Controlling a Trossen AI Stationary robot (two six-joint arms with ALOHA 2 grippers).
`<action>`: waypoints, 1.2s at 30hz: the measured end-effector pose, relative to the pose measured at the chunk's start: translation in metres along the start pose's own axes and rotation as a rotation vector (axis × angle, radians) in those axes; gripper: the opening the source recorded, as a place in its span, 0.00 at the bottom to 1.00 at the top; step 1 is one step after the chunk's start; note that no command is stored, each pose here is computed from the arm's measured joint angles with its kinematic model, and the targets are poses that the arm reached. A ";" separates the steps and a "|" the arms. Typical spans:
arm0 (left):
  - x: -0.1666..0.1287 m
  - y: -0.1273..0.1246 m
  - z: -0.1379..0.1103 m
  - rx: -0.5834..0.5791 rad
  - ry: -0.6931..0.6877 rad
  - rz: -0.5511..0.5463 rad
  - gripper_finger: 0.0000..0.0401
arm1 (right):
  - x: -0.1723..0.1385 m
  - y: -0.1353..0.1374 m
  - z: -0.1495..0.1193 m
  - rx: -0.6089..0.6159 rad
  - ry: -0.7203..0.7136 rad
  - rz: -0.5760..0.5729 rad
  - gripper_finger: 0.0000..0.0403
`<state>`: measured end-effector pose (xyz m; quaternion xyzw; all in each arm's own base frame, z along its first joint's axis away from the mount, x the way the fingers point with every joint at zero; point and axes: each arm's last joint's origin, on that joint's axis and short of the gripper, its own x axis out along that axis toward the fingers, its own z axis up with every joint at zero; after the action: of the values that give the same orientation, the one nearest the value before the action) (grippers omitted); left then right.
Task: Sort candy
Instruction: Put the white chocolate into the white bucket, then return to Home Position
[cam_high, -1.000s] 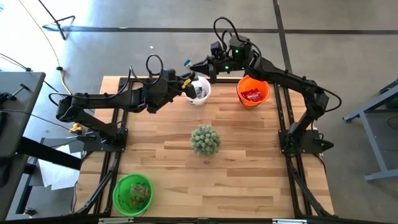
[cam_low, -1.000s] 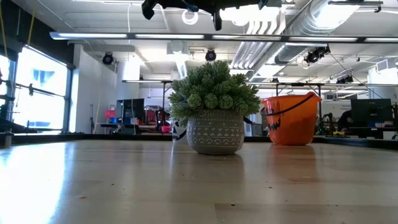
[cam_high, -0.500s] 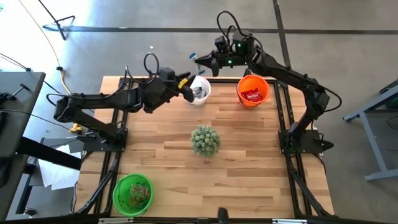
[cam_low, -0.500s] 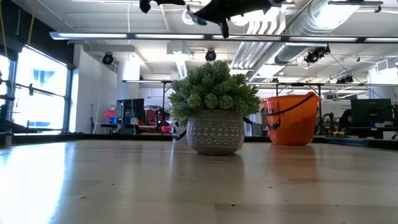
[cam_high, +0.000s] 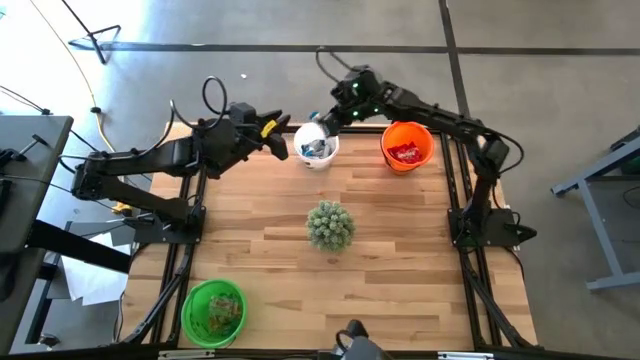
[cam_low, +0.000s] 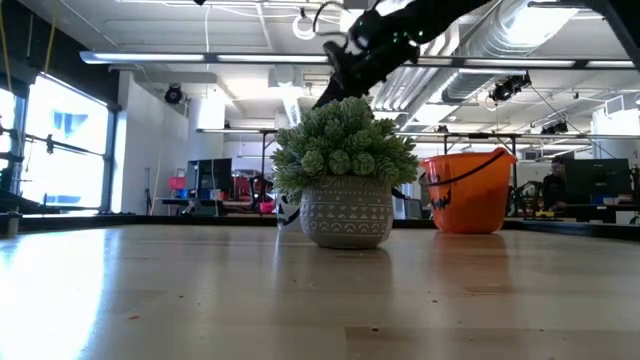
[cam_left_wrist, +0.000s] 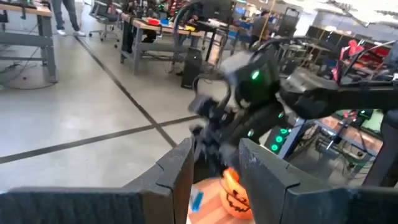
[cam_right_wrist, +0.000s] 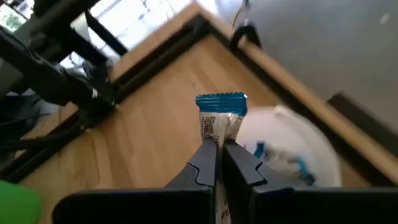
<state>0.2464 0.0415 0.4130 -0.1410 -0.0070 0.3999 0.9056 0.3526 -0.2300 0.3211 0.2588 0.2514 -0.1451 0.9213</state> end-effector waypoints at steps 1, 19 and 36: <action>-0.002 0.002 0.001 0.005 0.003 0.005 0.29 | 0.007 -0.003 -0.003 0.022 0.022 0.012 0.01; -0.014 0.019 -0.005 0.127 0.078 0.157 0.29 | 0.037 -0.016 -0.018 0.090 0.108 0.050 0.14; -0.063 0.056 0.012 0.090 0.143 0.119 0.29 | -0.001 0.000 0.004 0.179 0.156 0.256 0.46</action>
<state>0.1616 0.0352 0.4164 -0.1283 0.0841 0.4418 0.8839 0.3536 -0.2325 0.3248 0.3804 0.2732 -0.0280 0.8831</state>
